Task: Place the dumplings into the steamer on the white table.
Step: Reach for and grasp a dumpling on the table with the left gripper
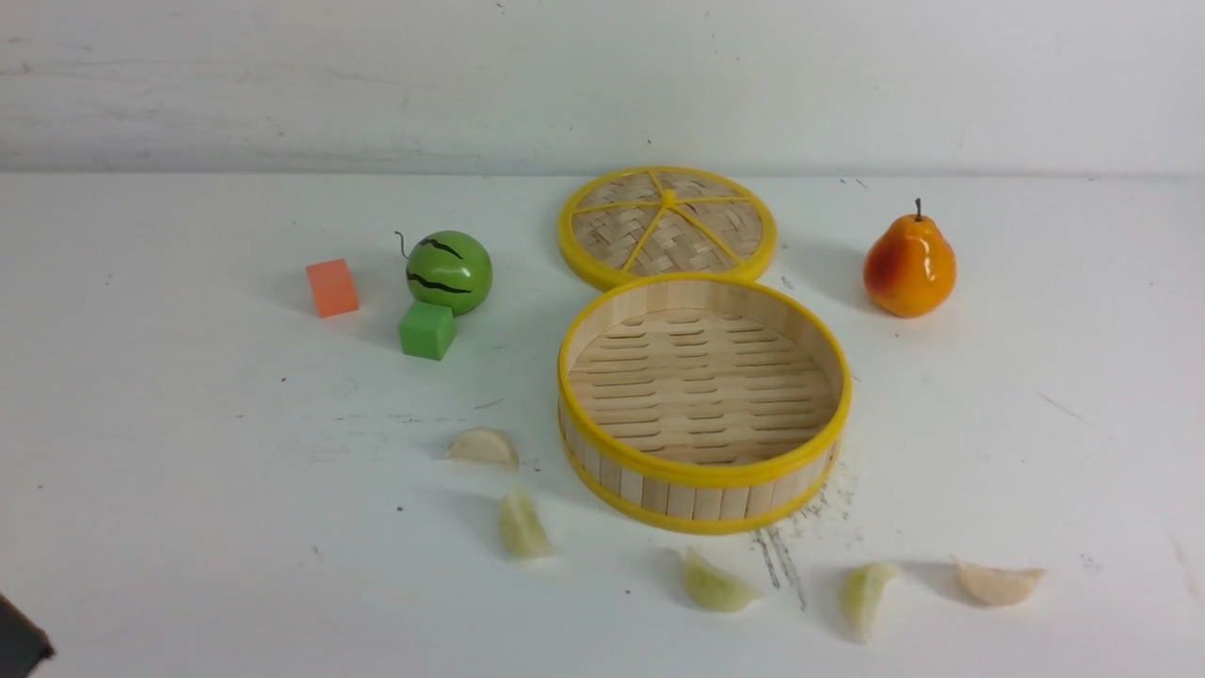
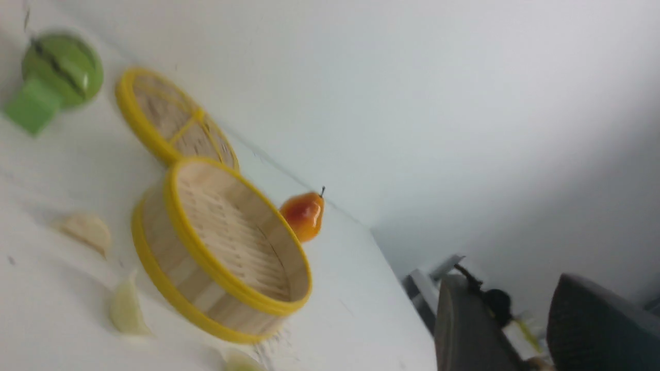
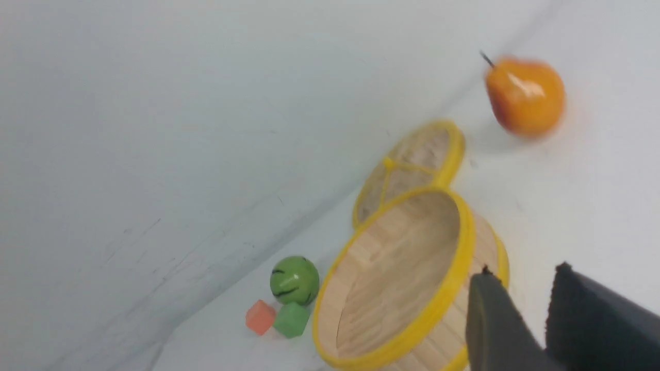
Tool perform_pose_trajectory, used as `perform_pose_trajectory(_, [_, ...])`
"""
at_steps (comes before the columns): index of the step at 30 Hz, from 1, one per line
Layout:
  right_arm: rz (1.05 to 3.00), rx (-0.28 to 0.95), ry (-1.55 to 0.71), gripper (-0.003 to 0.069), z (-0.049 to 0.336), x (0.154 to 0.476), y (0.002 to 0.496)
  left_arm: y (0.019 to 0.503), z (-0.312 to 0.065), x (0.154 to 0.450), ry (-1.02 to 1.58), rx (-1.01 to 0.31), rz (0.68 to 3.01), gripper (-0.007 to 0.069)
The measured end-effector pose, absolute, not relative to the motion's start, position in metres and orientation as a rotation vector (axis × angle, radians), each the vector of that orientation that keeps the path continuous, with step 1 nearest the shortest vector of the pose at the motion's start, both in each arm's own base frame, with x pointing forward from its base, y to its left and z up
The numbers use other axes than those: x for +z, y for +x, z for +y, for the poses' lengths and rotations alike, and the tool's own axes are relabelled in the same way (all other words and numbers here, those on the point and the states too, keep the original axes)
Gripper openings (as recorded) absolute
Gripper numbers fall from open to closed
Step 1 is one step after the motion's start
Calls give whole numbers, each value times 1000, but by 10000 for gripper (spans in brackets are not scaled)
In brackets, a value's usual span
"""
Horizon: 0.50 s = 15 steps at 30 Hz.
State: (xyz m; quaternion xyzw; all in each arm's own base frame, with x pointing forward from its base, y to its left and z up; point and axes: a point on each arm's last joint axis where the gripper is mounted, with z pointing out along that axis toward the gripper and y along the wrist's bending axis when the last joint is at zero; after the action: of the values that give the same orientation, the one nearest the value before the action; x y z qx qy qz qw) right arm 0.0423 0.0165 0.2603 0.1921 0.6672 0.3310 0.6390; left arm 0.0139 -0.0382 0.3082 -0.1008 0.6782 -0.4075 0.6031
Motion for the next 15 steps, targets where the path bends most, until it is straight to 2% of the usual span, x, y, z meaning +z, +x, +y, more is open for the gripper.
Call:
perform_pose_trajectory(1, [1522,722,400,129,17,266,42,15,-38,311,-222,-919,1584,227])
perform_pose_trajectory(2, [1524,637,291,51,18,291,41,20,-37,319,-169,-812,1682,195])
perform_pose_trajectory(4, [1572,533,163,-4,20,315,47,32,-35,326,-106,-662,1851,138])
perform_pose_trajectory(6, [1620,489,103,-15,22,325,54,39,-32,328,-80,-585,1939,105])
perform_pose_trajectory(7, [1691,429,1,-20,25,338,64,52,-27,332,-64,-461,2071,50])
perform_pose_trajectory(9, [1821,405,-98,-20,29,348,82,66,-20,336,-54,-342,2177,-15])
perform_pose_trajectory(11, [1895,409,-136,-20,32,349,92,72,-18,337,-48,-304,2218,-14])
perform_pose_trajectory(12, [2038,435,-190,-20,36,345,109,82,-18,338,-30,-263,2299,-14])
perform_pose_trajectory(15, [2204,482,-239,-20,41,334,128,97,-23,338,35,-226,2423,-14])
